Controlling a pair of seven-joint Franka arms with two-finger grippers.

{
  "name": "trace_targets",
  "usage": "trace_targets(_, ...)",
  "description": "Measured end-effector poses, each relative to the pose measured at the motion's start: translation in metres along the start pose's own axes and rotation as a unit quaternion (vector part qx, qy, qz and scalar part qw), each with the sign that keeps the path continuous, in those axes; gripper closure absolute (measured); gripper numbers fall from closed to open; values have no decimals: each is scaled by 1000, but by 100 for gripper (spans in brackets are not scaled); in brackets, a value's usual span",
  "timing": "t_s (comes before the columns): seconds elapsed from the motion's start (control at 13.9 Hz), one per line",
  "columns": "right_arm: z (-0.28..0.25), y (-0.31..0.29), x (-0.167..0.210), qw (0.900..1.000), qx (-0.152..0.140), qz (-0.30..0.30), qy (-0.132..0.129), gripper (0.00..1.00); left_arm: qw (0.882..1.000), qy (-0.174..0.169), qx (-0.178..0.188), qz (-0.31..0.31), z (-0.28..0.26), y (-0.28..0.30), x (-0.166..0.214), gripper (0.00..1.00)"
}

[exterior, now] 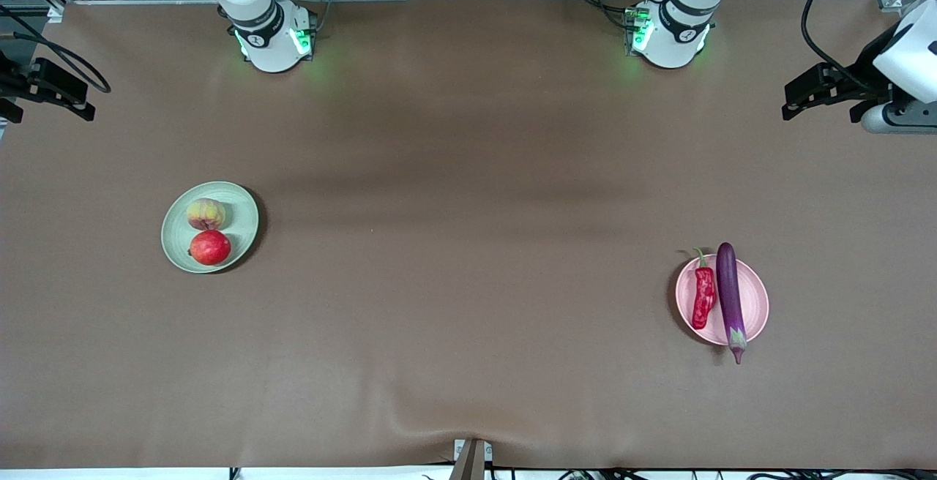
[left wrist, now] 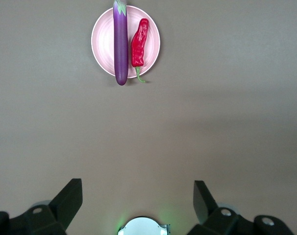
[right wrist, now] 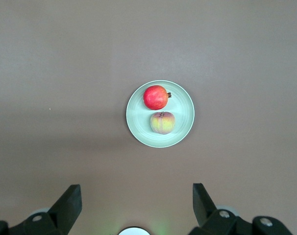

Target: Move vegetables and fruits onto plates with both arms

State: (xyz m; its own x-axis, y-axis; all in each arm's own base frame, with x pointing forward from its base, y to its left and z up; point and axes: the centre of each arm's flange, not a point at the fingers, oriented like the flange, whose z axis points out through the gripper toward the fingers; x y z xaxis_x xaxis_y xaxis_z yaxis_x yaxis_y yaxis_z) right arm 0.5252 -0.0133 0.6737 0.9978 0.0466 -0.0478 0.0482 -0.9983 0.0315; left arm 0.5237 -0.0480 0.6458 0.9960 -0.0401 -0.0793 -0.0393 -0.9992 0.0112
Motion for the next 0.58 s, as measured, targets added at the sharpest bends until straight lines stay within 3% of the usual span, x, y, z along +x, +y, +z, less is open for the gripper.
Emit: trace_targets(0.58, -1, -23, 2, 1000, -3, -21, 2, 0, 1000, 1, 0, -3, -1, -4, 0, 0)
